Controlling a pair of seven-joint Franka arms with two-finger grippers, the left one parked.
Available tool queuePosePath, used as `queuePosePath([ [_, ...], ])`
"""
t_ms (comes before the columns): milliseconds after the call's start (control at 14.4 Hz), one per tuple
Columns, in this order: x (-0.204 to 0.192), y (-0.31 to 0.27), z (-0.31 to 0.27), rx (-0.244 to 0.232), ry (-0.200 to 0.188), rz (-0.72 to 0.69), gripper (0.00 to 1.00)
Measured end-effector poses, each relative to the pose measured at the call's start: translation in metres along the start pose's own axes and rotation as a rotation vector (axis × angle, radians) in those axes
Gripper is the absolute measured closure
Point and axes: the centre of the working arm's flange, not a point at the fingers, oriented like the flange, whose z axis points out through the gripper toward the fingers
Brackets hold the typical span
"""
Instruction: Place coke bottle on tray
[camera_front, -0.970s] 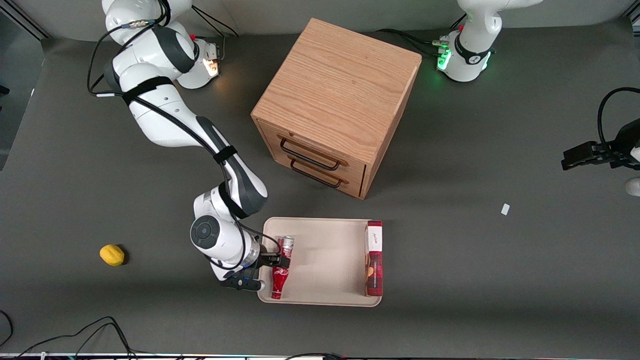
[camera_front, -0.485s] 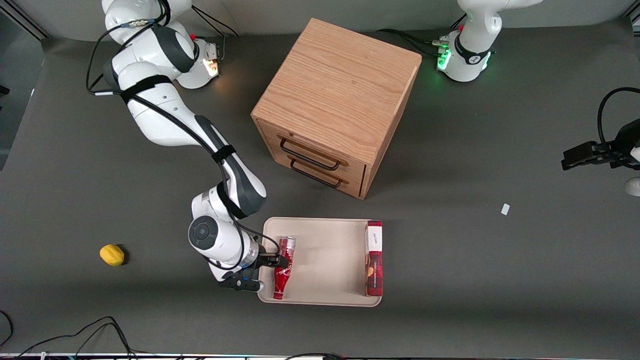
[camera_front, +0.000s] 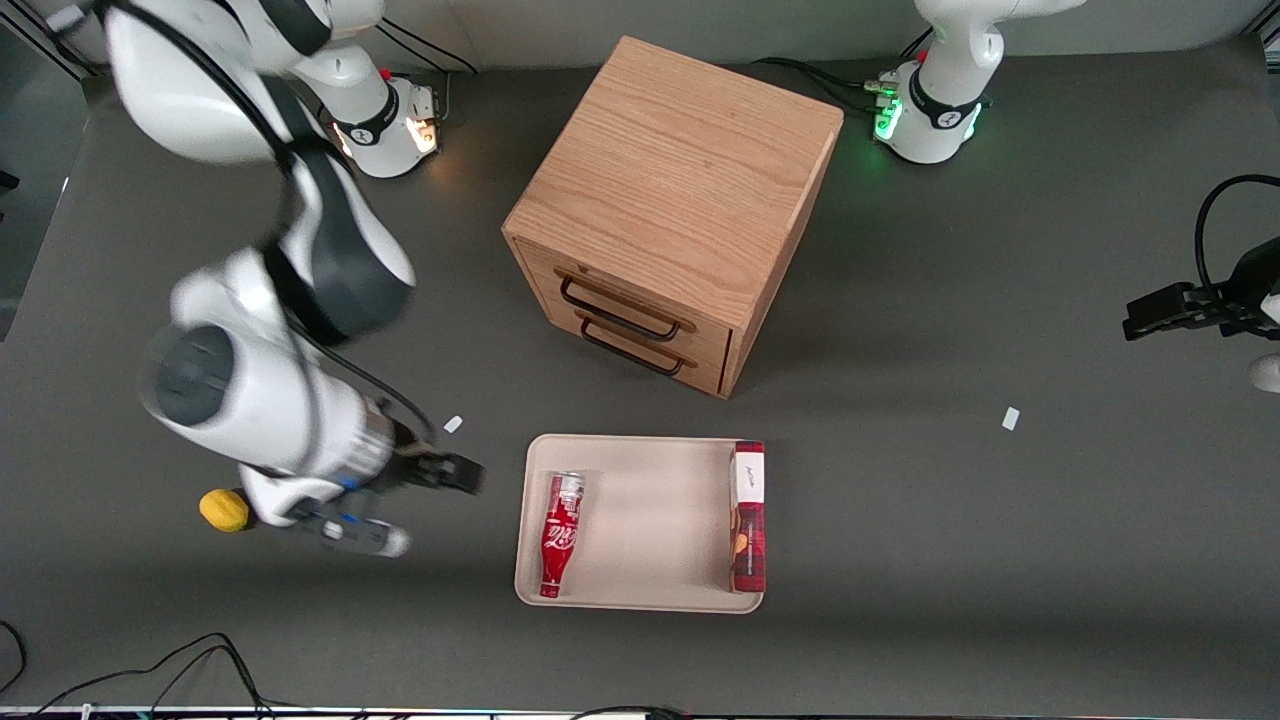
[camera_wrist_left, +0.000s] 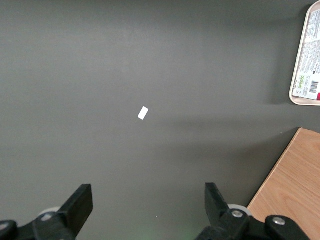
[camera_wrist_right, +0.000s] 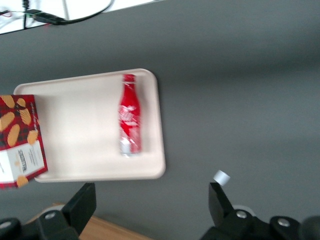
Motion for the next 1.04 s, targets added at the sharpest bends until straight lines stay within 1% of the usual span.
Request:
queuePosePath([
  [208,-0.027,0.076,-0.090,-0.096,-0.055,0.024,0.00],
  [277,-0.042,0.095,-0.116,-0.114,-0.066,0.035,0.00],
  [347,-0.058,0.108,-0.138,-0.124,-0.069,0.046,0.00],
  [485,-0.097,0.129,-0.169,-0.137,-0.071,0.065,0.00],
  [624,-0.139,0.149,-0.184,-0.142,-0.079,0.081,0.00],
  [762,-0.170,0.177,-0.187,-0.129,-0.081,0.092,0.00],
  [901,-0.188,0.197,-0.184,-0.119,-0.086,0.096,0.00],
  [1040,-0.192,0.199,-0.179,-0.119,-0.092,0.094,0.00],
])
